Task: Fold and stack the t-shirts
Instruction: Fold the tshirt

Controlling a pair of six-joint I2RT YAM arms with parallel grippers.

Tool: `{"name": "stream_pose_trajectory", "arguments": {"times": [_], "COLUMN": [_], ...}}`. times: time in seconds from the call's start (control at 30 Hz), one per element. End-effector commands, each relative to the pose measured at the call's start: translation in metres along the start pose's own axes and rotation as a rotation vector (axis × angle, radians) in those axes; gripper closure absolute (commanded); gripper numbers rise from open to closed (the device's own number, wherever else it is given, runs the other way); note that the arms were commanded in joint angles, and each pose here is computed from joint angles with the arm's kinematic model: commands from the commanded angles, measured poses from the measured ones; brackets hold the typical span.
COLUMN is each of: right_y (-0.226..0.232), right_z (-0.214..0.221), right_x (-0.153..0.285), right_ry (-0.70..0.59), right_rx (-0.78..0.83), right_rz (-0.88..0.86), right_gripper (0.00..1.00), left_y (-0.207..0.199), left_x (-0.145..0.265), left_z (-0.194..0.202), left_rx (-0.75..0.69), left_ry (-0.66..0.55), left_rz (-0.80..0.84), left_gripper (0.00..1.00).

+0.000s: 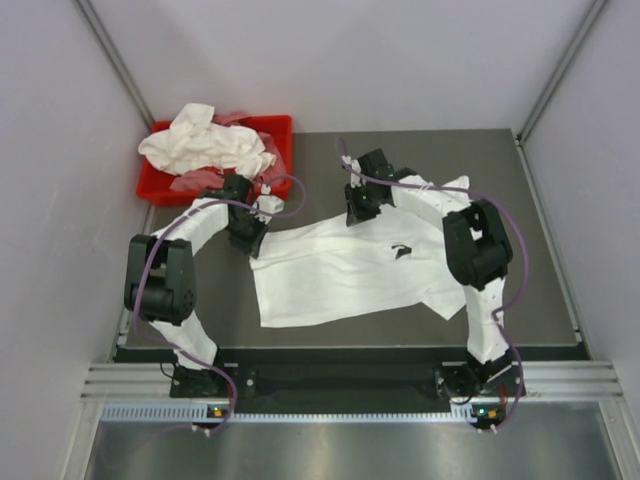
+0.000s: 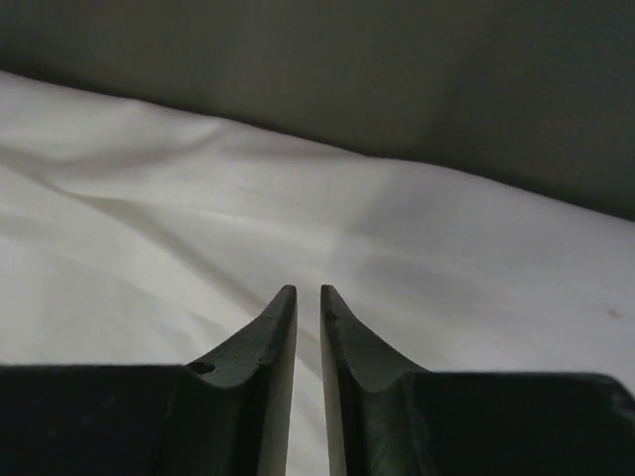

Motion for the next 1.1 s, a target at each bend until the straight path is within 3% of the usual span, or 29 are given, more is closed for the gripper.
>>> {"name": "stream_pose_trajectory", "arguments": {"times": [0.0, 0.1, 0.2, 0.37, 0.47, 0.6, 0.97, 1.07], "right_y": [-0.001, 0.003, 0.014, 0.015, 0.017, 0.02, 0.019, 0.018], "right_z": [-0.002, 0.012, 0.029, 0.059, 0.074, 0.075, 0.06, 0.059], "right_x": [-0.017, -0.025, -0.017, -0.009, -0.004, 0.015, 0.019, 0.019], "right_ry": [0.032, 0.094, 0.138, 0.184, 0.212, 0.153, 0.091, 0.091], "right_rx": [-0.032, -0.021, 0.003, 0.03, 0.026, 0.056, 0.054, 0.051], "right_rz": [0.012, -0.037, -0.107, -0.132, -0.144, -0.087, -0.039, -0.029], "right_gripper": [0.88, 1.0, 1.0, 1.0, 1.0, 1.0, 1.0, 1.0], "left_y": [0.004, 0.003, 0.005, 0.013, 0.015, 0.009, -0.02, -0.028], "left_x": [-0.001, 0.005, 0.013, 0.028, 0.027, 0.03, -0.002, -0.012], "left_z": [-0.007, -0.008, -0.012, -0.024, -0.032, -0.045, -0.057, -0.056], "left_rx": [-0.029, -0.041, -0.038, 0.041, 0.094, 0.169, 0.069, 0.024], "left_ry": [-0.023, -0.032, -0.056, -0.129, -0.145, -0.177, -0.118, -0.085], "left_rz": [-0.017, -0.011, -0.012, 0.037, 0.032, 0.036, 0.089, 0.034], "left_gripper": [0.82, 0.67, 0.57, 0.48, 0.49, 0.58, 0.68, 0.69]}}
Point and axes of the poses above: each gripper's point midway between its finger pads, its own x axis back along the fingers, its own y axis along the line the jaws close on, z = x × y, the point moved 8 cm from there along x, back along the fingers, and after that the axes turned 7 degrees about x, right-handed, at the moved point
